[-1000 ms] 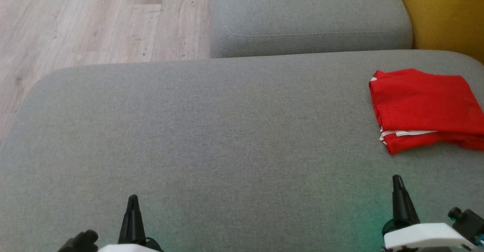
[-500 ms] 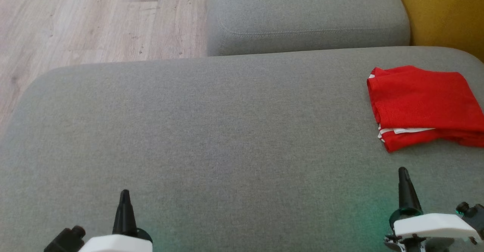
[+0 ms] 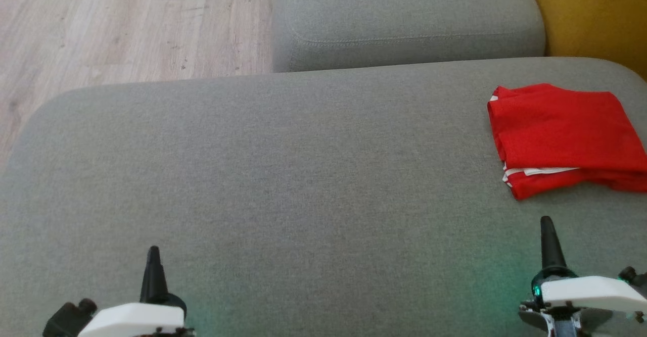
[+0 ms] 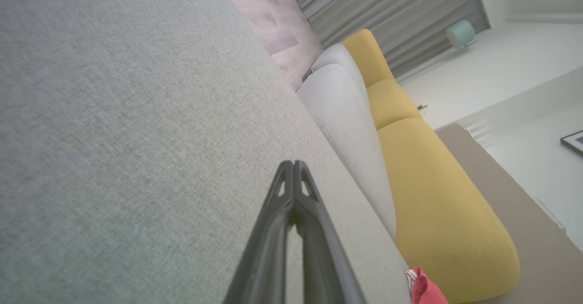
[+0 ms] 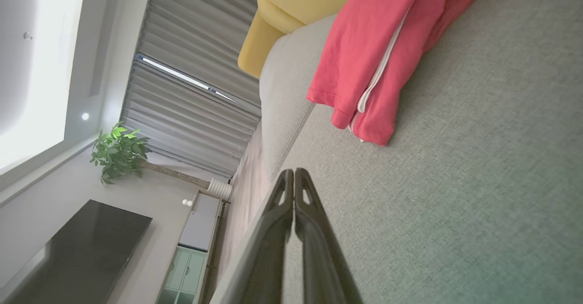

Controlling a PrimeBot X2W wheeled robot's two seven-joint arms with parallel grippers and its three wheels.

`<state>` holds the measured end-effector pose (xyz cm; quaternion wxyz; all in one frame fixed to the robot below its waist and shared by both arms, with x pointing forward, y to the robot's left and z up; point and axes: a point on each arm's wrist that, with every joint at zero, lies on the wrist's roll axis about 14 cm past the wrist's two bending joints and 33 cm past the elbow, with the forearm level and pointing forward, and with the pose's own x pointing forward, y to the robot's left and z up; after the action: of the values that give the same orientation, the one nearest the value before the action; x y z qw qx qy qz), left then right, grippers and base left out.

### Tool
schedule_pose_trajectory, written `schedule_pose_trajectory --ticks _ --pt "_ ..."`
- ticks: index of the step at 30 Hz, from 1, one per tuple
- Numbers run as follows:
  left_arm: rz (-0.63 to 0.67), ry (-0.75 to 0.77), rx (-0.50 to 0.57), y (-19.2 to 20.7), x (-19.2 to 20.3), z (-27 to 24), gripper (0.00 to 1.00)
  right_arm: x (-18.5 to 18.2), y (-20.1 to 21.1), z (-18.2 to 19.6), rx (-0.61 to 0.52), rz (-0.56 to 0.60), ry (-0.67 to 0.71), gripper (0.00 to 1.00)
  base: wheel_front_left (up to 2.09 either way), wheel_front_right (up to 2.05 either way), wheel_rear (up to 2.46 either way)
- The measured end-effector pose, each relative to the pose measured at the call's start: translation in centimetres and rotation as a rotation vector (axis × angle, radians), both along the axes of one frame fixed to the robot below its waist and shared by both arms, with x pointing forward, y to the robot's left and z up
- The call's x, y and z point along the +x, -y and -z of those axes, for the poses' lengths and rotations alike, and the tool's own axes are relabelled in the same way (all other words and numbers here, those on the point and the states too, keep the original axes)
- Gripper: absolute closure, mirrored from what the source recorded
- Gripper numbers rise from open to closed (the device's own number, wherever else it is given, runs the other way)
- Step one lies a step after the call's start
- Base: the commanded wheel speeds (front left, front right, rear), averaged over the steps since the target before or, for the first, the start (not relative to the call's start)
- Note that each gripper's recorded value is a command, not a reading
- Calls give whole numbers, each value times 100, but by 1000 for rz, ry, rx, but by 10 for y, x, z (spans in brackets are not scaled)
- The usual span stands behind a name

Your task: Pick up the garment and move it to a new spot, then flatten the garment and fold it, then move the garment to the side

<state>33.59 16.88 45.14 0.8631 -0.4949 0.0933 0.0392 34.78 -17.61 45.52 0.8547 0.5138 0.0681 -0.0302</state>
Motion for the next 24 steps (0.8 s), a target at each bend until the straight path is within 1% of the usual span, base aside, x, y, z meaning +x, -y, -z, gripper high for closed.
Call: schedule_pose_trajectory --ticks 11,24 --pt "-21 10 -130 -4 9 -4 100 2 8 0 120 32 -10 100 0 0 0" --pt "-47 19 -271 -10 16 -6 100 11 14 -7 254 59 10 100 0 0 0"
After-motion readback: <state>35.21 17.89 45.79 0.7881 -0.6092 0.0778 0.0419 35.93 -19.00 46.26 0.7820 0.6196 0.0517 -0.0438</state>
